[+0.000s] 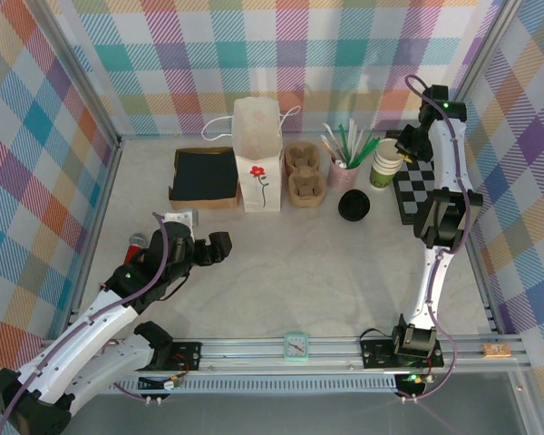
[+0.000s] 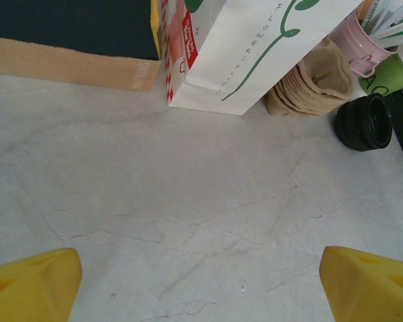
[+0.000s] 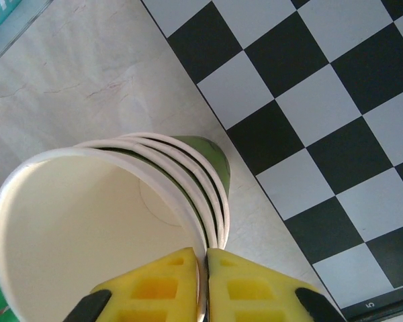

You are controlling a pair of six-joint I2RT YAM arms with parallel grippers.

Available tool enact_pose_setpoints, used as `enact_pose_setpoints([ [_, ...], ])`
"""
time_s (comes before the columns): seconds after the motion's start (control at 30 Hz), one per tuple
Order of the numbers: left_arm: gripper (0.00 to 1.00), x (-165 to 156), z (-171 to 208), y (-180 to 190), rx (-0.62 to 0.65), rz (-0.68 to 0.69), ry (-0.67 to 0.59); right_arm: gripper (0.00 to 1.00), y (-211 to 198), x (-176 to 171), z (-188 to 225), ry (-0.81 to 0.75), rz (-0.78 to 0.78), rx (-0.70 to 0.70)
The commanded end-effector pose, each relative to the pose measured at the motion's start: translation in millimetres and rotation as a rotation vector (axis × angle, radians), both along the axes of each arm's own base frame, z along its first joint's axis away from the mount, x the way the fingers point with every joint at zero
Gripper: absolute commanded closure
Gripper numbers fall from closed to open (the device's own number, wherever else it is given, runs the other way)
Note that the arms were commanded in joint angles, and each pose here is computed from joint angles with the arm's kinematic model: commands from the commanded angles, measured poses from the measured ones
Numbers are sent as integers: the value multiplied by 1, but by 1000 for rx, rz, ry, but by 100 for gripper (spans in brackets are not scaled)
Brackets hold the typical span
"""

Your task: Pack the takeout coffee

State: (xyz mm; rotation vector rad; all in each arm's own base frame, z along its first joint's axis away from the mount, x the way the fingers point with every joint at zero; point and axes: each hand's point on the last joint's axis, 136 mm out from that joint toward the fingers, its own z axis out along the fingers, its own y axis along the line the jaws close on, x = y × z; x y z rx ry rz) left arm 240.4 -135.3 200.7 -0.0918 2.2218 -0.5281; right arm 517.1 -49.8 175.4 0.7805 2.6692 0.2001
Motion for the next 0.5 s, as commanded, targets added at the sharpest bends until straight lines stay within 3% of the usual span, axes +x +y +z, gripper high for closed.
enact_pose_setpoints([
  [0.0, 9, -2, 6, 1, 3, -1, -15, 90, 3, 2, 7, -15, 14, -14],
  [0.47, 9, 1, 10, -2, 4, -4, -19, 92, 3, 6, 32, -77, 5, -16],
])
